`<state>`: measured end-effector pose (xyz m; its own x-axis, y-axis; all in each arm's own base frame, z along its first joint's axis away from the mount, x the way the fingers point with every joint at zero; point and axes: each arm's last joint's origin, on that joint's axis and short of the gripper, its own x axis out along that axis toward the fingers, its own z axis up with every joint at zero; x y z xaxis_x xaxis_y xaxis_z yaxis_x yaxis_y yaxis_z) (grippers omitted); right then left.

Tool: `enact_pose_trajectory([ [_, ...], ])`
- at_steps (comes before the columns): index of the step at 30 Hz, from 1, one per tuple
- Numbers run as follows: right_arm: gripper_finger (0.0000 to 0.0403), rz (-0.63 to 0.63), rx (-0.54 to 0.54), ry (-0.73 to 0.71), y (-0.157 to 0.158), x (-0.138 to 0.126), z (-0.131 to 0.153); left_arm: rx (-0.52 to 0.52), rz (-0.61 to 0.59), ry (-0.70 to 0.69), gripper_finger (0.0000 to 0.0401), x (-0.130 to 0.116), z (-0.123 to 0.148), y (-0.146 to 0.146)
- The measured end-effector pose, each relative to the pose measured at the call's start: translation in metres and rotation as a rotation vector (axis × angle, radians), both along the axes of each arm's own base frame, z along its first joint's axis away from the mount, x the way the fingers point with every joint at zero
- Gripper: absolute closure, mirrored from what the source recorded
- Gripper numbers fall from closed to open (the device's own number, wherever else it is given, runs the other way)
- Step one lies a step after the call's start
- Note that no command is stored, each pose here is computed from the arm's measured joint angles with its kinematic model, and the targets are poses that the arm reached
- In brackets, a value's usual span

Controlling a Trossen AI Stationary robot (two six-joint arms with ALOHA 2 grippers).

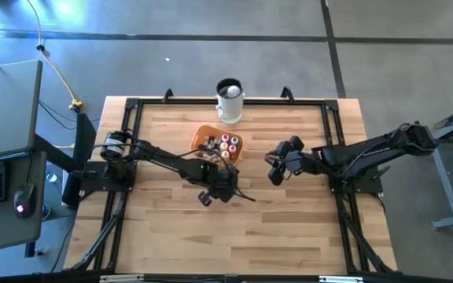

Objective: Pick & Place food coloring
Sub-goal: Put the dark blue food coloring bottle into the yellow bin

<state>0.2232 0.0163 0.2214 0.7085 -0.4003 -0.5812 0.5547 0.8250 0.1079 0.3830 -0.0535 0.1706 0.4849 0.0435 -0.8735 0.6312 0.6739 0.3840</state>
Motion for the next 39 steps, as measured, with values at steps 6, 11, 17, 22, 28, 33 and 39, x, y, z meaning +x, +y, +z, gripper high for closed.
enact_pose_trajectory([
  [6,0.0249,0.042,0.038,-0.005,0.002,0.001,0.000,0.044,-0.001,0.029,0.0265,0.001,-0.008,0.005],
  [11,0.0249,0.045,0.041,-0.013,0.002,0.002,0.001,0.047,0.008,0.039,0.0265,0.004,-0.017,0.008],
  [17,0.0249,0.046,0.041,-0.012,0.002,0.002,0.001,0.033,0.114,0.051,0.0265,0.003,-0.019,0.008],
  [22,0.0249,0.046,0.041,-0.012,0.002,0.002,0.001,0.035,0.182,0.085,0.0265,-0.001,-0.017,0.003],
  [28,0.0249,0.049,0.043,-0.003,0.002,0.001,0.000,0.060,0.332,0.187,0.0265,-0.008,0.025,-0.024],
  [33,0.0249,0.066,0.058,0.002,0.003,0.001,0.000,-0.038,0.808,0.267,0.0265,-0.024,0.051,-0.034],
  [39,0.0249,0.066,0.058,-0.001,0.003,0.001,0.000,0.077,1.168,0.212,0.0265,-0.046,0.047,-0.041],
])
